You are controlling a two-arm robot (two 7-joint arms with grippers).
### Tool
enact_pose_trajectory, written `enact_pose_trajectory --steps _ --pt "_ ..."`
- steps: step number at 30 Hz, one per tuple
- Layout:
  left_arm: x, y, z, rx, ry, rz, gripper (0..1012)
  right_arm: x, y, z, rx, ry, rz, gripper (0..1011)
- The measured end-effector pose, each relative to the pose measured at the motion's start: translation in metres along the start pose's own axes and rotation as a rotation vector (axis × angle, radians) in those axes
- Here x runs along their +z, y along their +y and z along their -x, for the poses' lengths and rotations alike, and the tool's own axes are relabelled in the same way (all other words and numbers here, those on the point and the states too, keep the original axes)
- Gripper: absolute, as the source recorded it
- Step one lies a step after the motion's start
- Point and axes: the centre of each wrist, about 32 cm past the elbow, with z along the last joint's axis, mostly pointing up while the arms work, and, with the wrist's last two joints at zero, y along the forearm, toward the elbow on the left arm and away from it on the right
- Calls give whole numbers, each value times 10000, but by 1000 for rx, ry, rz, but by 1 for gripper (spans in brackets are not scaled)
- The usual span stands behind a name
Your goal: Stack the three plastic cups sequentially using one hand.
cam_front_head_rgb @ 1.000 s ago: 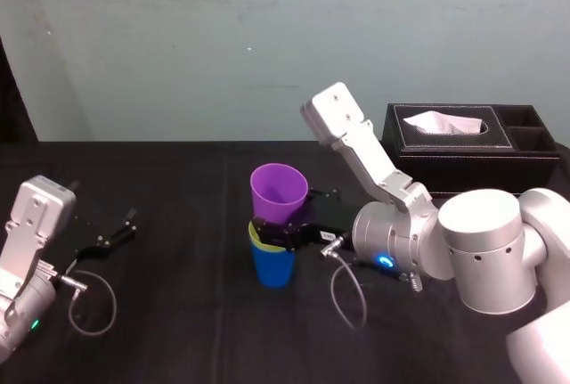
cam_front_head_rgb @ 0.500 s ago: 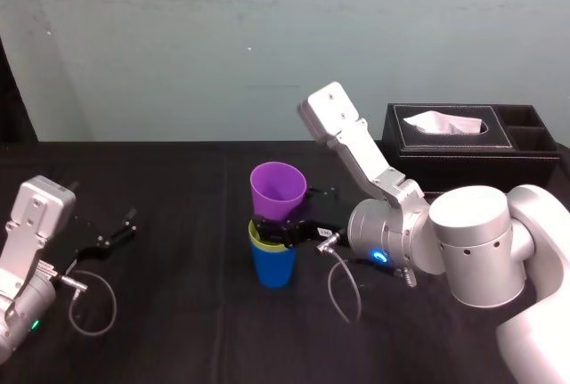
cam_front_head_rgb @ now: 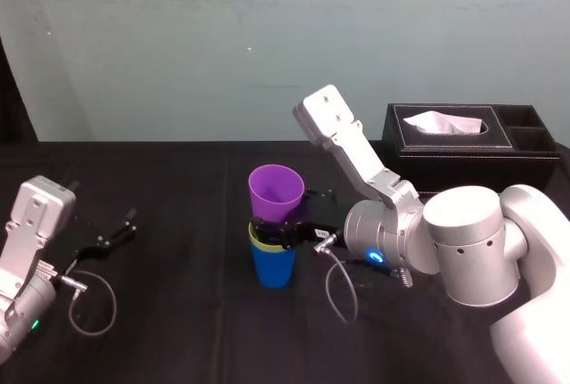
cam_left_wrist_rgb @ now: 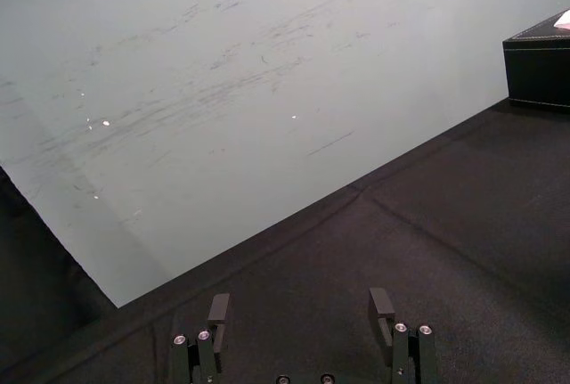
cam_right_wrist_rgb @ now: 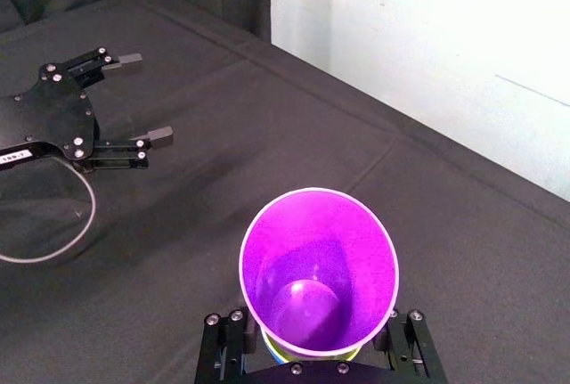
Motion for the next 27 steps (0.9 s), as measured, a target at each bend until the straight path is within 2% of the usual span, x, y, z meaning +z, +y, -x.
enact_pose_trajectory --steps 27 --pt "0 0 0 0 0 0 1000 -66 114 4 -3 6 21 700"
